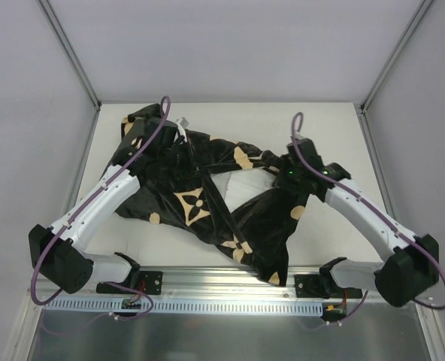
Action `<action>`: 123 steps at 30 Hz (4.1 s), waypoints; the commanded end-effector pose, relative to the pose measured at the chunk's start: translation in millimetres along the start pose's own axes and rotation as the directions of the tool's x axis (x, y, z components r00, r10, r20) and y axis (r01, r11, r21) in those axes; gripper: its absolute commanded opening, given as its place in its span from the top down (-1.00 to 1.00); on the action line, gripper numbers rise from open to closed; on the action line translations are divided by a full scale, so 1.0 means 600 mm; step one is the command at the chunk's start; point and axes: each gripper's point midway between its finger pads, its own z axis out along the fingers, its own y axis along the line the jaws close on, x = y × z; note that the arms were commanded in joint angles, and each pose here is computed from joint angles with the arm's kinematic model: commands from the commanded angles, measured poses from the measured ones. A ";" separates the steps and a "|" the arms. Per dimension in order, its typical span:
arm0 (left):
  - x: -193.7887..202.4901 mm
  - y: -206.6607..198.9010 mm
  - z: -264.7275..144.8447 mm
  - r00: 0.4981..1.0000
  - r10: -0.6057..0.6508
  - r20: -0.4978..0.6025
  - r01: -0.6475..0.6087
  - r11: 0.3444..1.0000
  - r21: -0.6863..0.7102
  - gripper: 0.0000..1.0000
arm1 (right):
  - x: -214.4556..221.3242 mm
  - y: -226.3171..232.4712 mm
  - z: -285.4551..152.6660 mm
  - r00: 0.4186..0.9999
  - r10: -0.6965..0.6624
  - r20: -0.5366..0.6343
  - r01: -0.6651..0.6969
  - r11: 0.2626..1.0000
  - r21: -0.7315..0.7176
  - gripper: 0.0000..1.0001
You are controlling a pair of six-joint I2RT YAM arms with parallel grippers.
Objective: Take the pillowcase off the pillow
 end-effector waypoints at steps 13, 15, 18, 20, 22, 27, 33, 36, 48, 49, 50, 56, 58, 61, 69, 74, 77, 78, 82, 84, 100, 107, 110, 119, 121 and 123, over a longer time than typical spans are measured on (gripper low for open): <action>-0.022 0.084 -0.033 0.990 -0.095 0.106 0.103 0.991 -0.079 1.00 | 0.129 -0.190 0.030 0.948 0.313 -0.059 -0.308 0.948 0.085 0.99; -0.020 0.091 -0.030 0.990 -0.096 0.102 0.106 0.990 -0.096 1.00 | 0.126 -0.176 0.027 0.954 0.294 -0.052 -0.290 0.955 0.065 0.99; -0.028 0.074 -0.032 0.997 -0.014 0.077 0.022 0.994 -0.106 1.00 | 0.110 -0.159 0.013 0.960 0.279 -0.022 -0.279 0.960 0.023 0.99; -0.047 0.045 -0.059 0.993 0.060 0.102 -0.044 0.987 -0.157 0.69 | 0.101 -0.150 0.007 0.962 0.274 -0.013 -0.274 0.962 0.002 0.99; -0.035 -0.001 -0.062 0.975 0.205 0.086 -0.186 0.965 -0.187 -0.05 | 0.087 -0.140 -0.001 0.962 0.273 0.003 -0.273 0.962 -0.019 0.99; -0.038 -0.132 -0.080 0.887 0.444 0.125 -0.411 0.884 -0.221 -0.36 | 0.072 -0.120 -0.010 0.962 0.274 0.009 -0.273 0.960 -0.062 0.99; 0.097 -0.301 -0.005 0.743 0.669 0.008 -0.669 0.743 -0.014 -0.12 | 0.063 -0.112 -0.018 0.958 0.286 0.022 -0.283 0.955 -0.084 0.99; 0.152 -0.339 0.036 0.743 0.664 -0.078 -0.653 0.746 0.130 0.01 | 0.066 -0.110 -0.020 0.955 0.295 0.017 -0.292 0.952 -0.093 0.99; 0.214 -0.279 0.150 0.765 0.541 -0.350 -0.475 0.840 0.261 0.06 | 0.079 -0.131 -0.032 0.930 0.366 0.014 -0.361 0.923 -0.136 0.99; 0.215 -0.277 0.157 0.769 0.526 -0.364 -0.450 0.849 0.276 0.11 | 0.082 -0.132 -0.035 0.930 0.367 0.014 -0.362 0.922 -0.136 0.99; 0.218 -0.276 0.169 0.772 0.513 -0.375 -0.428 0.856 0.289 0.13 | 0.082 -0.134 -0.036 0.928 0.371 0.015 -0.366 0.921 -0.134 0.99; 0.242 -0.254 0.202 0.742 0.490 -0.458 -0.372 0.869 0.326 0.15 | 0.090 -0.145 -0.040 0.924 0.381 0.016 -0.376 0.918 -0.124 0.99; 0.239 -0.238 0.211 0.741 0.467 -0.483 -0.353 0.882 0.313 0.18 | 0.093 -0.146 -0.042 0.925 0.381 0.015 -0.376 0.918 -0.123 0.99; 0.226 -0.222 0.213 0.742 0.466 -0.483 -0.355 0.883 0.307 0.19 | 0.098 -0.152 -0.043 0.926 0.377 0.018 -0.373 0.921 -0.108 0.99; 0.069 -0.010 0.210 0.818 0.430 -0.382 -0.550 0.780 -0.299 0.14 | 0.099 -0.158 -0.053 0.929 0.370 0.035 -0.365 0.926 -0.097 0.99; -0.030 0.083 0.169 0.861 0.414 -0.294 -0.499 0.581 -0.642 0.30 | 0.100 -0.160 -0.054 0.930 0.366 0.031 -0.362 0.928 -0.087 0.99; -0.088 0.069 0.113 0.909 0.409 -0.085 -0.327 0.571 -0.753 0.29 | 0.101 -0.158 -0.053 0.929 0.368 0.024 -0.365 0.927 -0.092 0.99; -0.100 0.052 0.094 0.910 0.413 -0.021 -0.285 0.591 -0.754 0.28 | 0.101 -0.159 -0.052 0.929 0.370 0.023 -0.367 0.926 -0.089 0.99; -0.058 -0.067 0.115 0.788 0.612 -0.060 -0.485 0.558 -0.674 0.08 | 0.098 -0.157 -0.049 0.929 0.369 0.017 -0.366 0.926 -0.090 0.99; -0.026 -0.116 0.120 0.780 0.622 -0.071 -0.542 0.615 -0.573 0.02 | 0.099 -0.157 -0.046 0.930 0.367 0.010 -0.365 0.927 -0.085 0.99; 0.151 -0.299 0.113 0.788 0.572 -0.230 -0.543 0.820 0.181 -0.38 | 0.093 -0.156 -0.049 0.932 0.361 0.019 -0.358 0.930 -0.087 0.99; 0.171 -0.245 0.160 0.773 0.567 -0.284 -0.574 0.816 0.067 -0.14 | 0.094 -0.159 -0.052 0.934 0.356 0.028 -0.353 0.932 -0.084 0.99; 0.181 -0.244 0.158 0.768 0.574 -0.285 -0.584 0.810 0.057 0.01 | 0.096 -0.160 -0.050 0.933 0.359 0.023 -0.356 0.931 -0.081 0.99; 0.130 -0.208 0.156 0.767 0.613 -0.192 -0.641 0.747 -0.178 -0.29 | 0.099 -0.159 -0.052 0.934 0.357 0.019 -0.354 0.931 -0.084 0.99; 0.115 -0.165 0.166 0.762 0.606 -0.229 -0.648 0.710 -0.276 -0.26 | 0.099 -0.160 -0.055 0.934 0.356 0.026 -0.353 0.932 -0.084 0.99; 0.114 -0.123 0.173 0.754 0.583 -0.304 -0.657 0.684 -0.318 -0.56 | 0.098 -0.159 -0.056 0.934 0.355 0.028 -0.352 0.932 -0.088 0.99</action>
